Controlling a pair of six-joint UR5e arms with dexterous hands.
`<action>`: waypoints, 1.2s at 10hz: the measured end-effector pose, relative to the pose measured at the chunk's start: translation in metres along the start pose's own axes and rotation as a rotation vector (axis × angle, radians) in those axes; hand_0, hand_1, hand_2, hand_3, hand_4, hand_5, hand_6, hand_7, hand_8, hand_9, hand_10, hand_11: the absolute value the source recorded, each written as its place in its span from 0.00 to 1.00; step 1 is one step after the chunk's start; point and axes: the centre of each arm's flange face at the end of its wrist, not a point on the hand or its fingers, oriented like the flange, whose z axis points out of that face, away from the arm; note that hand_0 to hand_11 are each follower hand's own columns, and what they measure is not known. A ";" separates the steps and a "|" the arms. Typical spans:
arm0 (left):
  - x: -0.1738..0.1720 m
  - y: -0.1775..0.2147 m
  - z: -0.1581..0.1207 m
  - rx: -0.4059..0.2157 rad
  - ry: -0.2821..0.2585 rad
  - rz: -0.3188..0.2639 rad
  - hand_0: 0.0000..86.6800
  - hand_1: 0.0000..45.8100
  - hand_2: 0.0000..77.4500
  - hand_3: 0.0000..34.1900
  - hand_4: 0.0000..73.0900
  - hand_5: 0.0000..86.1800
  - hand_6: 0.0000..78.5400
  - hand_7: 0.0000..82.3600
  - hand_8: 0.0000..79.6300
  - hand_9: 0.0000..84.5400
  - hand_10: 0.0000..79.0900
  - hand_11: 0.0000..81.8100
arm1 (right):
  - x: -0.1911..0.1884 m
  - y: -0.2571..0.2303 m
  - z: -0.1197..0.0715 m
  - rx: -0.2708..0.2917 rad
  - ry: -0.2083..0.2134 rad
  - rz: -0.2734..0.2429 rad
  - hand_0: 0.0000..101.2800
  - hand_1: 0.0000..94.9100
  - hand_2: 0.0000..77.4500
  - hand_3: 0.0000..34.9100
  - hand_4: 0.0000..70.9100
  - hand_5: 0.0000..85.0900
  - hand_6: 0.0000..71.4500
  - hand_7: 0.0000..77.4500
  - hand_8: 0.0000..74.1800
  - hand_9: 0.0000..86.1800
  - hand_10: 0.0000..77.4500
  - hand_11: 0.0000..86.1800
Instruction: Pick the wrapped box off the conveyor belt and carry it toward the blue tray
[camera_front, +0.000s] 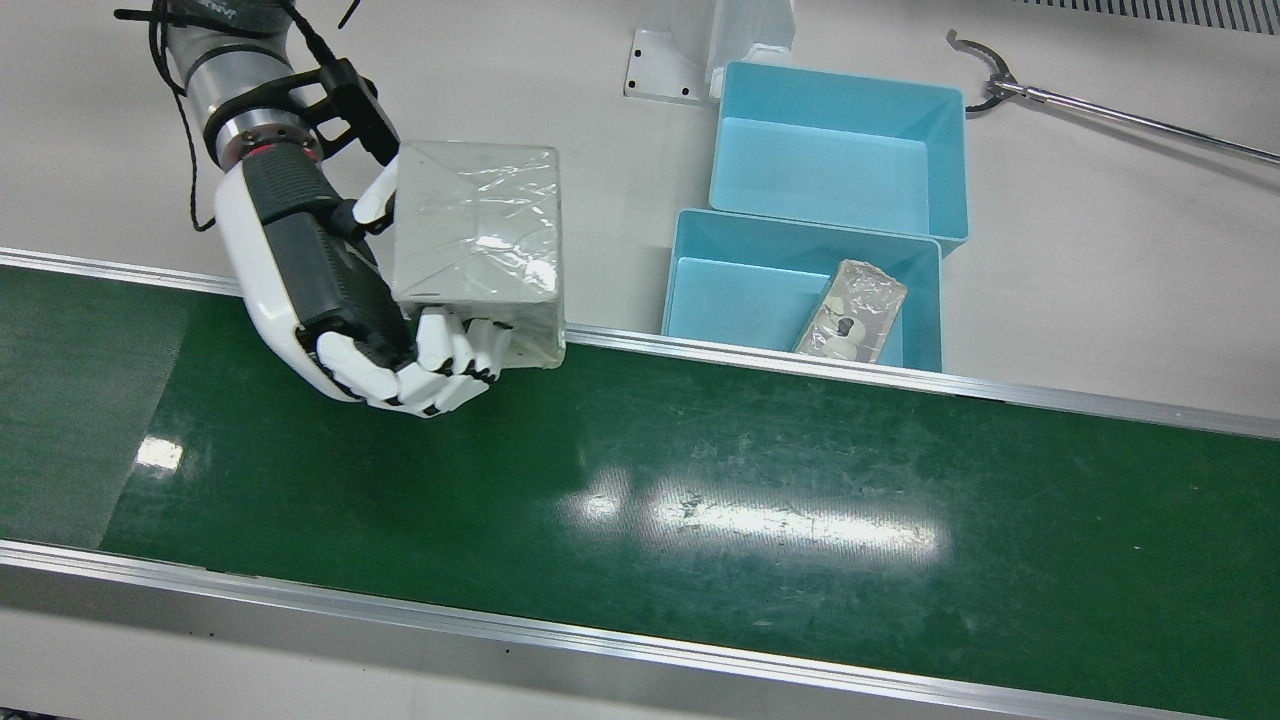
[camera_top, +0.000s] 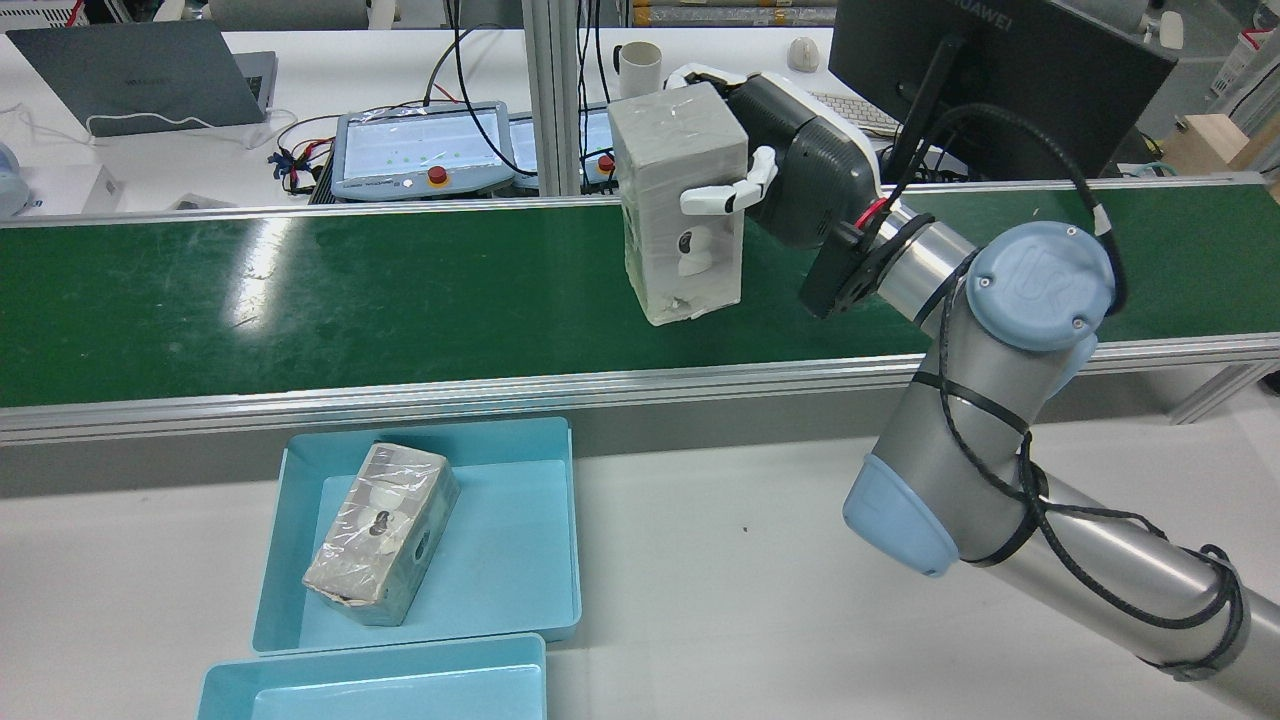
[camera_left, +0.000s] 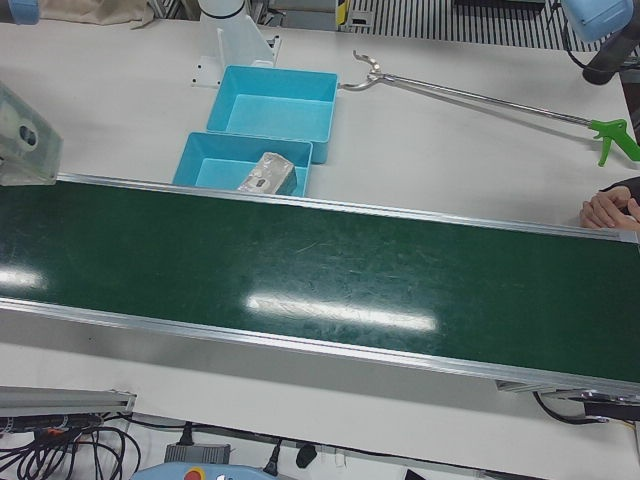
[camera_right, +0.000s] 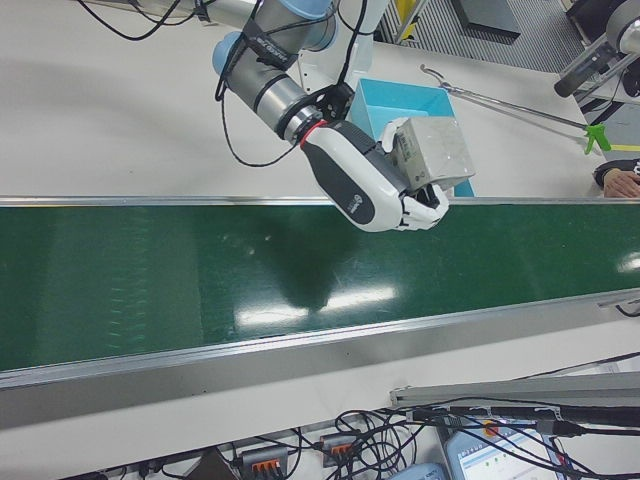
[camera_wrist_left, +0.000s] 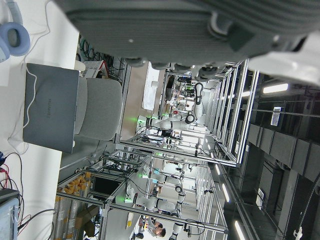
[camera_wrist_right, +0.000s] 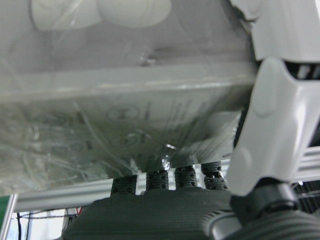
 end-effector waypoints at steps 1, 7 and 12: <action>0.000 0.000 0.000 0.000 0.000 0.000 0.00 0.00 0.01 0.00 0.00 0.01 0.00 0.01 0.00 0.00 0.00 0.00 | 0.028 0.010 0.005 -0.014 0.023 -0.001 0.47 0.01 0.49 0.09 0.32 0.82 0.44 0.90 0.62 0.71 0.59 0.61; 0.000 0.000 0.000 0.000 0.000 0.000 0.00 0.00 0.01 0.00 0.00 0.01 0.01 0.00 0.00 0.00 0.01 0.00 | 0.213 0.058 -0.010 -0.044 0.125 -0.010 0.47 0.00 0.52 0.06 0.35 0.82 0.51 0.89 0.69 0.80 0.60 0.73; 0.000 0.000 0.000 0.000 0.000 0.000 0.00 0.00 0.01 0.00 0.00 0.01 0.01 0.00 0.00 0.00 0.01 0.00 | 0.261 0.048 -0.038 -0.015 0.198 -0.010 0.47 0.03 0.41 0.11 0.36 0.64 0.44 0.83 0.51 0.63 0.48 0.68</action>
